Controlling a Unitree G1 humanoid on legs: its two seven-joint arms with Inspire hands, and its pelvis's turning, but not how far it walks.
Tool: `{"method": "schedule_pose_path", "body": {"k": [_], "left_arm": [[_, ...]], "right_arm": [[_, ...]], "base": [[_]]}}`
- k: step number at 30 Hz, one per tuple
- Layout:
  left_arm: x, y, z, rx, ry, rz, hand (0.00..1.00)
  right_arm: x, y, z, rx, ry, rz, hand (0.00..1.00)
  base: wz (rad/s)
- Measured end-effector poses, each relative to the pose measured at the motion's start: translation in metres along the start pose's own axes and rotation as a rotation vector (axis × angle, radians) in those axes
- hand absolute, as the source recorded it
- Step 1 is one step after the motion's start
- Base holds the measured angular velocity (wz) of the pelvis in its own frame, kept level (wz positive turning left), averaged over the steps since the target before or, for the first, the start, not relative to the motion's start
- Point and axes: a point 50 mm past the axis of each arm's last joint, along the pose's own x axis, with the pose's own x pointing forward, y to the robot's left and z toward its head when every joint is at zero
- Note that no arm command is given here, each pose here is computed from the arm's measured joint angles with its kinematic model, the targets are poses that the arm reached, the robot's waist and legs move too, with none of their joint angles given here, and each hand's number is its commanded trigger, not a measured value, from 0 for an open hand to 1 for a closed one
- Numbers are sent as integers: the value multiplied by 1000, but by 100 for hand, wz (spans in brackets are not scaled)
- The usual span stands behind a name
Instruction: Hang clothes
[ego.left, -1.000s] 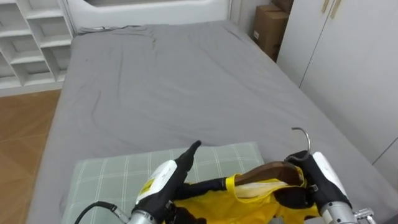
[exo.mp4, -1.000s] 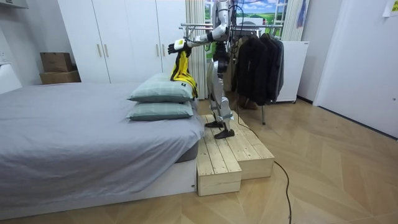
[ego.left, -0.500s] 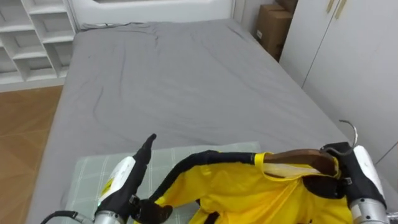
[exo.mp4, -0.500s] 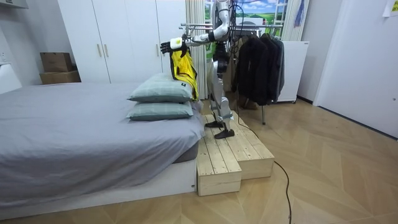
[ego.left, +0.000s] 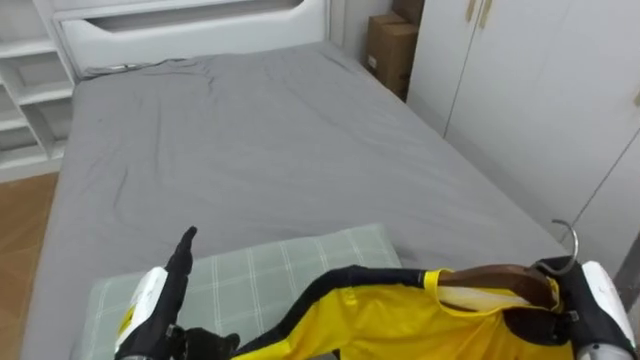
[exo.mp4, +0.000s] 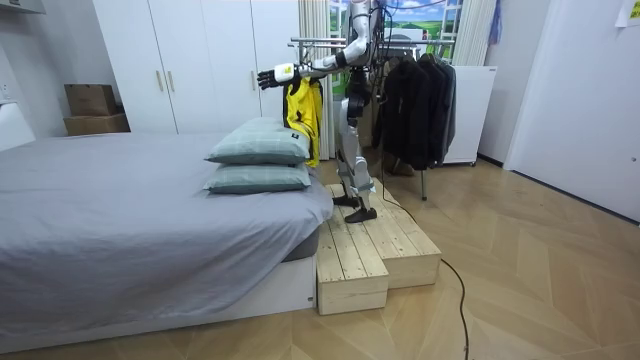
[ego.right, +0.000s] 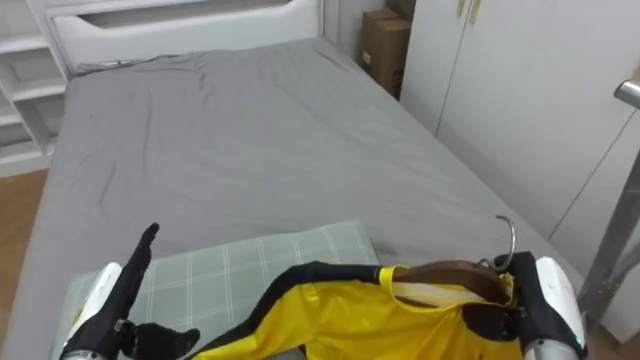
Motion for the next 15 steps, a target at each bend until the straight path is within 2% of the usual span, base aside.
{"method": "schedule_pose_path", "body": {"k": [3,6,8,10,15], "left_arm": [[-4,1,-6,-75,41,56,0],[-12,-4,-33,-110,153,68,0],[-25,-9,-53,-155,254,66,0],[-47,-15,-76,-201,377,59,0],[-78,-27,-113,-281,599,32,0]], "right_arm": [[0,-1,2,-1,-9,-6,100],[1,-1,2,-4,-11,-6,100],[0,-1,2,3,-9,-5,100],[-3,-5,3,5,-18,-19,100],[-6,-11,6,-1,-41,-40,100]], "base": [[-26],[-27],[-23],[-18],[-8]]}}
